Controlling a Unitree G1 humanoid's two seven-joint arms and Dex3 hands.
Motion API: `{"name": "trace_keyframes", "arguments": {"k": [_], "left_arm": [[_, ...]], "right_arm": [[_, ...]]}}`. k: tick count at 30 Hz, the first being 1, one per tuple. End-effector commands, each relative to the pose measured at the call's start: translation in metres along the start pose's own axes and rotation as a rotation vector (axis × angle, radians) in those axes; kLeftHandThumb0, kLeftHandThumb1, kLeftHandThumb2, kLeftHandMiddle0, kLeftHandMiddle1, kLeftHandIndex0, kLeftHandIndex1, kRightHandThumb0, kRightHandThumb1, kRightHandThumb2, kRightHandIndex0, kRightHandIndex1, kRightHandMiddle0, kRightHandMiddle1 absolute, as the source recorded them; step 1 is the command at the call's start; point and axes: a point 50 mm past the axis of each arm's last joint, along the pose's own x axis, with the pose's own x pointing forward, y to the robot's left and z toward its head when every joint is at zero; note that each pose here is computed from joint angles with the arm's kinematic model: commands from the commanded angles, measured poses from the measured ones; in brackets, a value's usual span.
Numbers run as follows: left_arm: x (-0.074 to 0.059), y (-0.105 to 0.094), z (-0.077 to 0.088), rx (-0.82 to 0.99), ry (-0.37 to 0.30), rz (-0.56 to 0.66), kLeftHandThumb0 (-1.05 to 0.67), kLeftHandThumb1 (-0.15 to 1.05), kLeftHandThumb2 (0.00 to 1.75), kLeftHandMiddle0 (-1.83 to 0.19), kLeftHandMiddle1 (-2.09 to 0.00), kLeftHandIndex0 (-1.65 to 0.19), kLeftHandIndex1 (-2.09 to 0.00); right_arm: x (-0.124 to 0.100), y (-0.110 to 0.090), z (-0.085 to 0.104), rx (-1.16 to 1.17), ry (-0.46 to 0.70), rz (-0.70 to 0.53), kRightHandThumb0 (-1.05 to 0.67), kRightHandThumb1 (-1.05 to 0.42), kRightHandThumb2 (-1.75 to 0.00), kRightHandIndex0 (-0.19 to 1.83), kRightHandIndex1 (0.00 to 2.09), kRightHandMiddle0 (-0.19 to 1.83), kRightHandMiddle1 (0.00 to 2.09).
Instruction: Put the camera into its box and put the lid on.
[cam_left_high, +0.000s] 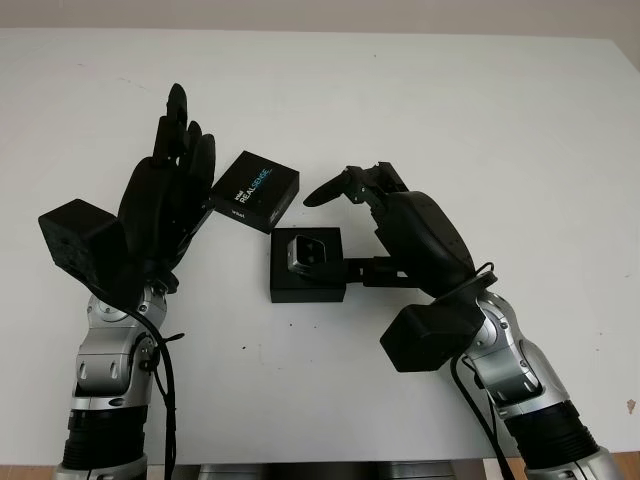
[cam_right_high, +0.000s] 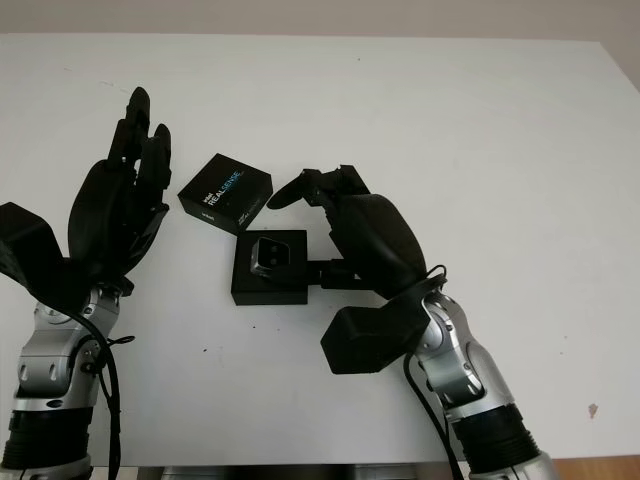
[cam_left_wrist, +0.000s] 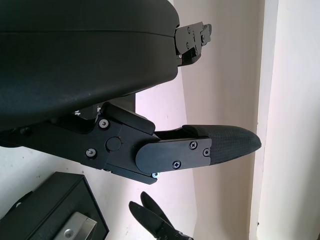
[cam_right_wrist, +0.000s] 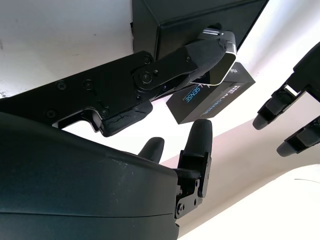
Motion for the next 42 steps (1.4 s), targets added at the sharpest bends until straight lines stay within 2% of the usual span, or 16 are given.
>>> {"name": "trace_keyframes", "arguments": {"k": [1,12,23,35,42], "left_arm": [[0.0,0.0,0.004,0.009,-0.019,-0.003,-0.77,1.05,0.52,0.19,0.0,0.19,0.0],[0.0,0.0,0.003,0.005,-0.019,-0.005,-0.78,1.05,0.5,0.19,0.0,0.19,0.0],[-0.001,0.0,0.004,0.009,-0.02,-0.005,-0.78,1.05,0.51,0.19,0.0,0.19,0.0],[0.0,-0.001,0.004,0.002,-0.02,-0.006,-0.8,1.05,0.49,0.19,0.0,0.19,0.0],[-0.001,-0.001,0.003,-0.008,-0.029,-0.008,-0.78,1.05,0.5,0.19,0.0,0.19,0.0]], "right_arm": [[-0.001,-0.003,0.003,-0.002,-0.012,-0.016,-0.67,-0.97,-0.05,-0.03,1.12,0.16,1.22],[-0.003,-0.006,0.003,-0.016,-0.012,-0.019,-0.69,-0.97,-0.05,0.0,1.1,0.18,1.2],[-0.004,0.004,0.0,-0.04,-0.011,0.03,-0.66,-0.94,-0.05,0.0,1.09,0.2,1.2],[-0.005,0.013,-0.004,-0.067,-0.002,0.066,-0.7,-0.98,-0.06,0.02,1.05,0.2,1.18],[-0.005,0.013,-0.004,-0.092,-0.018,0.055,-0.66,-0.99,-0.06,0.06,1.03,0.27,1.19]]}}
